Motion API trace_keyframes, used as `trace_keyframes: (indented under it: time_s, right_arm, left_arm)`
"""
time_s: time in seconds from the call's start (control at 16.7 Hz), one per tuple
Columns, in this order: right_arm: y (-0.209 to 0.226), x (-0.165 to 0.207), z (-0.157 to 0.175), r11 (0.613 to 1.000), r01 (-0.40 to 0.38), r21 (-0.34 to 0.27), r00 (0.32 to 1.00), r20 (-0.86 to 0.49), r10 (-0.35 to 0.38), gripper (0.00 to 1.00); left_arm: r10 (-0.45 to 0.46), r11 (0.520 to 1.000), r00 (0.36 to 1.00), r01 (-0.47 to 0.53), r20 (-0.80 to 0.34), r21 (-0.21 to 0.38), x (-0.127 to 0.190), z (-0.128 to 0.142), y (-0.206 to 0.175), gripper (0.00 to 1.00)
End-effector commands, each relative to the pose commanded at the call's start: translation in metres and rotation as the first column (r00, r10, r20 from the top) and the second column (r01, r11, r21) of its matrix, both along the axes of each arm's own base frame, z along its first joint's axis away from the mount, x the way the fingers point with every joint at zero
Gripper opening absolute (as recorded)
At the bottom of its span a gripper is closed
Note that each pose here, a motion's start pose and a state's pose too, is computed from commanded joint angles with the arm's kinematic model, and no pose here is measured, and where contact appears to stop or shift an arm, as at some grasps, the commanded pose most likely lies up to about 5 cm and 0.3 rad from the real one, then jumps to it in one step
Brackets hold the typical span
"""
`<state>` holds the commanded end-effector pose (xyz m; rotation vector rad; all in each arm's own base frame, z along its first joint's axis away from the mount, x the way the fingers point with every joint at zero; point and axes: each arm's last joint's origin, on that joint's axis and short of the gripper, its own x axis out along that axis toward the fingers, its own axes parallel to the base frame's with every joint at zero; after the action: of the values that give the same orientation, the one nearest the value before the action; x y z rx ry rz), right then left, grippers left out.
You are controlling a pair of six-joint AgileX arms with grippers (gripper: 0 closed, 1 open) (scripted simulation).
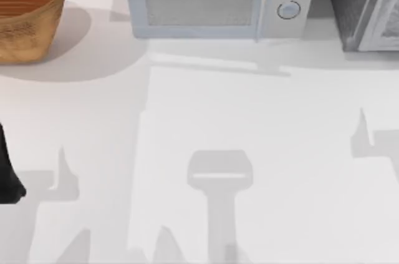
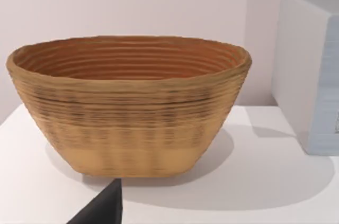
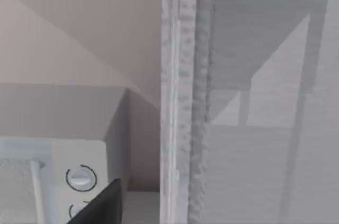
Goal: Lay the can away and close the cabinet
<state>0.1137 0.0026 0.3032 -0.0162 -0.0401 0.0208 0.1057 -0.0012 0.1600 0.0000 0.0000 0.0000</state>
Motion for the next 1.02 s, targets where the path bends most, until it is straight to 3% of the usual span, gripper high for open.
trace_keyframes:
  time_s: [0.24, 0.48, 1.02]
  right_arm:
    - [-0.002, -0.009, -0.084, 1.000, 0.012, 0.010, 1.000, -0.028, -0.011, 1.00]
    - [-0.004, -0.008, -0.134, 1.000, 0.020, 0.015, 0.999, -0.039, -0.019, 1.00]
    - [-0.004, -0.008, -0.140, 1.000, 0.018, 0.016, 0.999, -0.032, -0.017, 1.00]
  left_arm:
    - [0.000, 1.000, 1.000, 0.000, 0.000, 0.000, 0.000, 0.000, 0.000, 1.00]
    - [0.000, 1.000, 1.000, 0.000, 0.000, 0.000, 0.000, 0.000, 0.000, 1.00]
    - [0.000, 1.000, 1.000, 0.000, 0.000, 0.000, 0.000, 0.000, 0.000, 1.00]
